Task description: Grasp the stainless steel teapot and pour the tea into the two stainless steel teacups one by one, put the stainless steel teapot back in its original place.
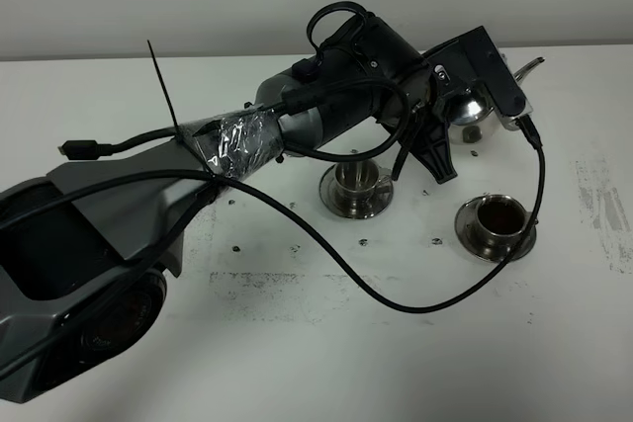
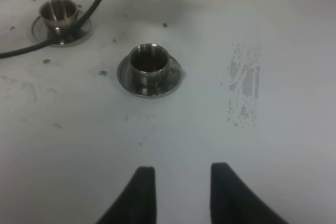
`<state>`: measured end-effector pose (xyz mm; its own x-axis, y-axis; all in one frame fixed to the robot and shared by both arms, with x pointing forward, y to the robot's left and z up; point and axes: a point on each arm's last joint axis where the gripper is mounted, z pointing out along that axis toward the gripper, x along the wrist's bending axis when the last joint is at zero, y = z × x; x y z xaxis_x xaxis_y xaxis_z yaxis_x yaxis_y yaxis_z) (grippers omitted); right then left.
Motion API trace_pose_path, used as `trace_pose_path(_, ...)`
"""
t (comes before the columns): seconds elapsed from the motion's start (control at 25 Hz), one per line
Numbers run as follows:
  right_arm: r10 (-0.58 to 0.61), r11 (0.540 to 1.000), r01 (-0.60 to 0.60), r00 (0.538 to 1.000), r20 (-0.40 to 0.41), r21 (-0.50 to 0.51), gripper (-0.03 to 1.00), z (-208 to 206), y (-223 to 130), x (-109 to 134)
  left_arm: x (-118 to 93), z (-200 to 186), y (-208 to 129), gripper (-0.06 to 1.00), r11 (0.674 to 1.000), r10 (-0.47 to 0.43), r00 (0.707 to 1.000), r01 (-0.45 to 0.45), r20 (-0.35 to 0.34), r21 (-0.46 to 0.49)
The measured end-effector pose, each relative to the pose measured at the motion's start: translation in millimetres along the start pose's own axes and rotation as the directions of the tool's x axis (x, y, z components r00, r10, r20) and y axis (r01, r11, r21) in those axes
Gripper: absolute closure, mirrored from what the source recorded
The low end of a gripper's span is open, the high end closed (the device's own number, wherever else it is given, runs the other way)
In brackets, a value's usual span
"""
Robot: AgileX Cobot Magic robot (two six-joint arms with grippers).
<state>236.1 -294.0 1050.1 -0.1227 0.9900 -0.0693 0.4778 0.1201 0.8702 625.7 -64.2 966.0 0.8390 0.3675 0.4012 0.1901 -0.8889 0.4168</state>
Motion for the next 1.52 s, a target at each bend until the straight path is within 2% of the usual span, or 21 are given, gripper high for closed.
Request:
trace_pose_path(0.28,0.000,1.000,0.000,1.000,0.000,0.000,0.73,0,0,0,-7,8,-7,0.77,0.995,-0.085,0.995,0.082,0.047,0.060)
trace_pose_path(0.56,0.000,1.000,0.000,1.000,0.000,0.000,0.73,0,0,0,-18,31,-17,0.77,0.989,-0.094,0.993,0.084,0.076,0.118)
trace_pose_path(1.16,0.000,1.000,0.000,1.000,0.000,0.000,0.73,0,0,0,-26,46,-26,0.77,0.983,-0.096,0.991,0.079,0.097,0.168)
trace_pose_path(1.32,0.000,1.000,0.000,1.000,0.000,0.000,0.73,0,0,0,-21,36,-25,0.77,0.980,-0.103,0.990,0.085,0.094,0.178)
trace_pose_path(1.52,0.000,1.000,0.000,1.000,0.000,0.000,0.73,0,0,0,3,5,-19,0.77,0.983,-0.125,0.990,0.116,0.061,0.144)
